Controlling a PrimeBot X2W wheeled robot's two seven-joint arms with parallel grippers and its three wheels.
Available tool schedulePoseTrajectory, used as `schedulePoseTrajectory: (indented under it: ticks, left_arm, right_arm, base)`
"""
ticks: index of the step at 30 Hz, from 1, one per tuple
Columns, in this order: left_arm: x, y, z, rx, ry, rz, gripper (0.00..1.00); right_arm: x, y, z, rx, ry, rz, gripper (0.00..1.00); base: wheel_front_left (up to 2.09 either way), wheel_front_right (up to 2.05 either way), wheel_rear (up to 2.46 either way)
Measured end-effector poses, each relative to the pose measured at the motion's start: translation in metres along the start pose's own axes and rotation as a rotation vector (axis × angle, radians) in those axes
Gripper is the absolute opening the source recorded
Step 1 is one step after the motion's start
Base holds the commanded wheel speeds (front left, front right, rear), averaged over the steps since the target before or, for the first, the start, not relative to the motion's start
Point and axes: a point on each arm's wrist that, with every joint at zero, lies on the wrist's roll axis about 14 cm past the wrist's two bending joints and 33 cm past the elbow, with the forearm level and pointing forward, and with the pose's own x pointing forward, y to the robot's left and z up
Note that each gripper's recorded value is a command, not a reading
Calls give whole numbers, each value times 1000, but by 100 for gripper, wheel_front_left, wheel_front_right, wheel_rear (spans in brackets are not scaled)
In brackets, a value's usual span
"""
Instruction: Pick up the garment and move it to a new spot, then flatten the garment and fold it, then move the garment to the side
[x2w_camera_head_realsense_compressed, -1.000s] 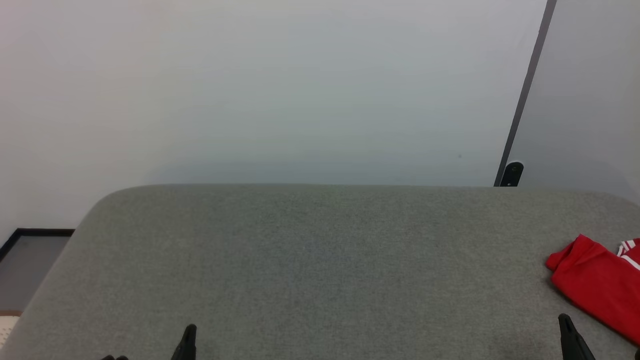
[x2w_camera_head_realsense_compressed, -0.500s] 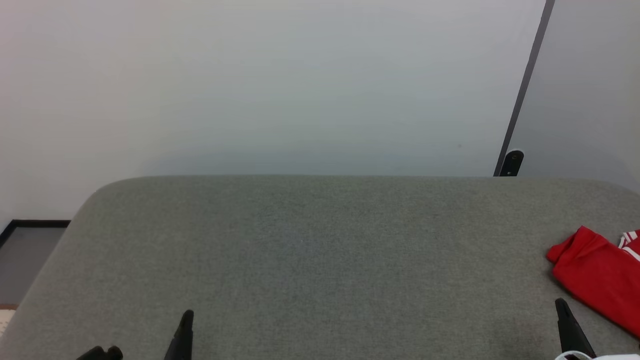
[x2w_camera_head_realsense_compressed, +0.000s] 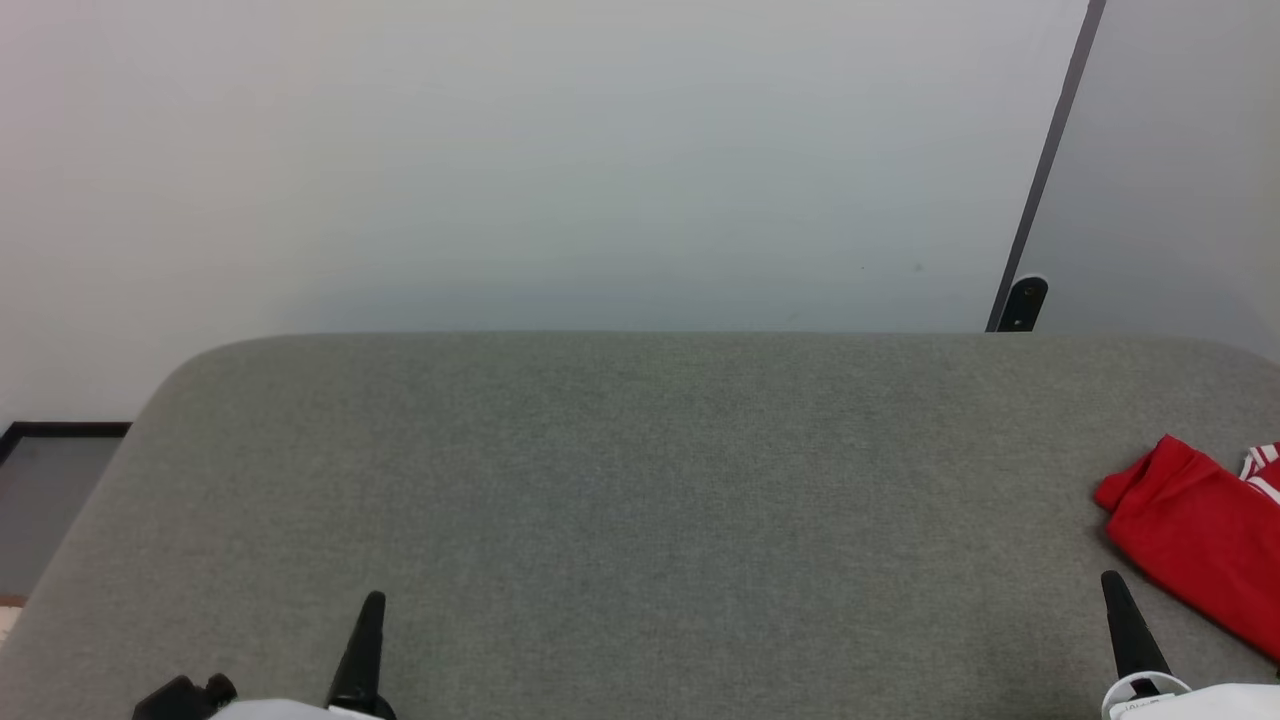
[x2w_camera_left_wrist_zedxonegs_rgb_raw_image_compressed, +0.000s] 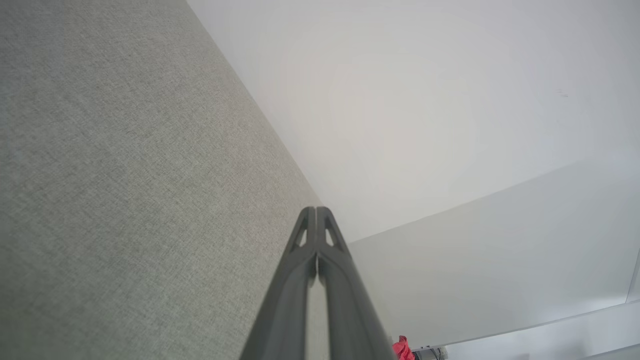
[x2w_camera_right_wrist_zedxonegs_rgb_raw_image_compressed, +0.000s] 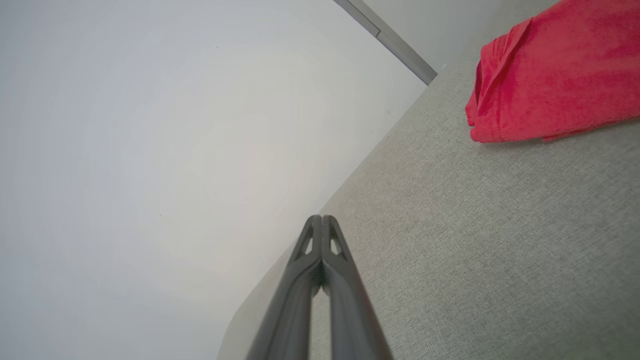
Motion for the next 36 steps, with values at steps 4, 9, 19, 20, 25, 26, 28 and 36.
schedulePoseTrajectory:
  ticks: [4, 9, 19, 20, 25, 26, 28, 36]
  left_arm:
    - [4, -2, 0, -39, 2, -1, 0]
    - [7, -2, 0, -86, 6, 1, 0]
    - [16, -4, -1, -174, 12, -1, 0]
    - [16, -4, -1, -182, 11, -1, 0]
    - [21, -7, -1, -226, 14, -8, 0]
    - [22, -7, -1, -234, 14, -7, 0]
    - [23, -7, -2, -250, 15, -7, 0]
    - [30, -10, -2, -309, 20, -14, 0]
  right_arm:
    - [2, -1, -1, 45, 4, -5, 0]
    - [6, 0, -2, 100, 7, -4, 0]
    - [12, 0, -4, 209, 15, -9, 0]
    - [13, 0, -4, 218, 17, -10, 0]
    - [17, 2, -4, 270, 16, -5, 0]
    - [18, 2, -4, 278, 18, -6, 0]
    - [18, 1, -5, 294, 21, -9, 0]
    - [23, 1, -7, 371, 23, -9, 0]
  base:
    - [0, 0, 0]
    - [0, 0, 0]
    - [0, 0, 0]
    - [0, 0, 0]
    - [0, 0, 0]
    - [0, 0, 0]
    - [0, 0, 0]
    - [0, 0, 0]
